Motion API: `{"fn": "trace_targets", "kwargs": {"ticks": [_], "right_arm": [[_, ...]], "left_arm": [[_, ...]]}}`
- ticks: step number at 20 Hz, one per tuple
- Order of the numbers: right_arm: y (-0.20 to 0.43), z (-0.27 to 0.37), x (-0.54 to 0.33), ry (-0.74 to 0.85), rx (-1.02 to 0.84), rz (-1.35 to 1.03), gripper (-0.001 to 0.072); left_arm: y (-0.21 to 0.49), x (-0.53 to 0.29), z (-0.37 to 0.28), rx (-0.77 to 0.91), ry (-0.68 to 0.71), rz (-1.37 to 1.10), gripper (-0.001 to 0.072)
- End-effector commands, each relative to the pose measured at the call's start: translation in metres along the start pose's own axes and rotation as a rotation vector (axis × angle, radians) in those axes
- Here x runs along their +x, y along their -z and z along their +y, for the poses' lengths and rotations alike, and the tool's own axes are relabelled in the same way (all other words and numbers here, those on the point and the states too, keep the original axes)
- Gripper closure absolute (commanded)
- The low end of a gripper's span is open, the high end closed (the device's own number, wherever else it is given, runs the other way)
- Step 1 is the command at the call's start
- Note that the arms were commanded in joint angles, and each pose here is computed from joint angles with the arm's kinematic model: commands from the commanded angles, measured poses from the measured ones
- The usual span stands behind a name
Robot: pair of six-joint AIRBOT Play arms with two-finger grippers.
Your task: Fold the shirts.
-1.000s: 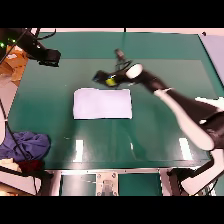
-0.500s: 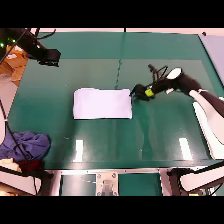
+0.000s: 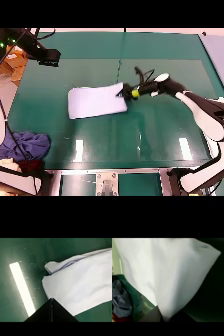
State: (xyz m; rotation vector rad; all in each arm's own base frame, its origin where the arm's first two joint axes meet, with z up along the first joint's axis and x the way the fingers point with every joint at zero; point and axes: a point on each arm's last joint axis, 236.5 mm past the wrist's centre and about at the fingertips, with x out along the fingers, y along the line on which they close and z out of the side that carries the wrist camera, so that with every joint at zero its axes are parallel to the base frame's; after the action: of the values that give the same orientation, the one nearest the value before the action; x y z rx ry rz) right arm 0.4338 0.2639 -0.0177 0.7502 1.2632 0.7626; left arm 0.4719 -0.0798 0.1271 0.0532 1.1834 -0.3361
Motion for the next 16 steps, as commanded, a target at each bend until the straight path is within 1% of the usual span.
{"fn": "trace_targets", "kwargs": {"ticks": [1,4,6,8,11,13,16], "right_arm": [[-0.057,0.067,-0.077,-0.112,-0.062,-0.166,0.0691],[-0.095,0.076,-0.190,-0.106,-0.054,-0.363,0.0691],[-0.110,0.057,-0.269,-0.073,-0.009,-0.512,0.0691],[-0.115,0.025,-0.346,-0.035,0.065,-0.661,0.0691],[-0.100,-0.031,-0.444,0.025,0.174,-0.844,0.0691],[-0.077,-0.066,-0.503,0.067,0.240,-0.955,0.0691],[-0.041,-0.100,-0.569,0.143,0.267,-1.080,0.0691]], "left_arm": [[0.004,0.000,0.000,-0.001,0.002,0.016,0.0685],[0.004,0.000,0.000,-0.001,0.003,0.016,0.0685],[0.005,0.000,-0.001,-0.002,0.005,0.021,0.0685],[0.007,0.000,-0.002,-0.006,0.008,0.027,0.0685],[0.007,0.000,-0.002,-0.009,0.009,0.028,0.0685],[0.007,0.000,-0.003,-0.010,0.012,0.028,0.0685],[0.006,0.000,-0.002,-0.009,0.011,0.024,0.0685]]}}
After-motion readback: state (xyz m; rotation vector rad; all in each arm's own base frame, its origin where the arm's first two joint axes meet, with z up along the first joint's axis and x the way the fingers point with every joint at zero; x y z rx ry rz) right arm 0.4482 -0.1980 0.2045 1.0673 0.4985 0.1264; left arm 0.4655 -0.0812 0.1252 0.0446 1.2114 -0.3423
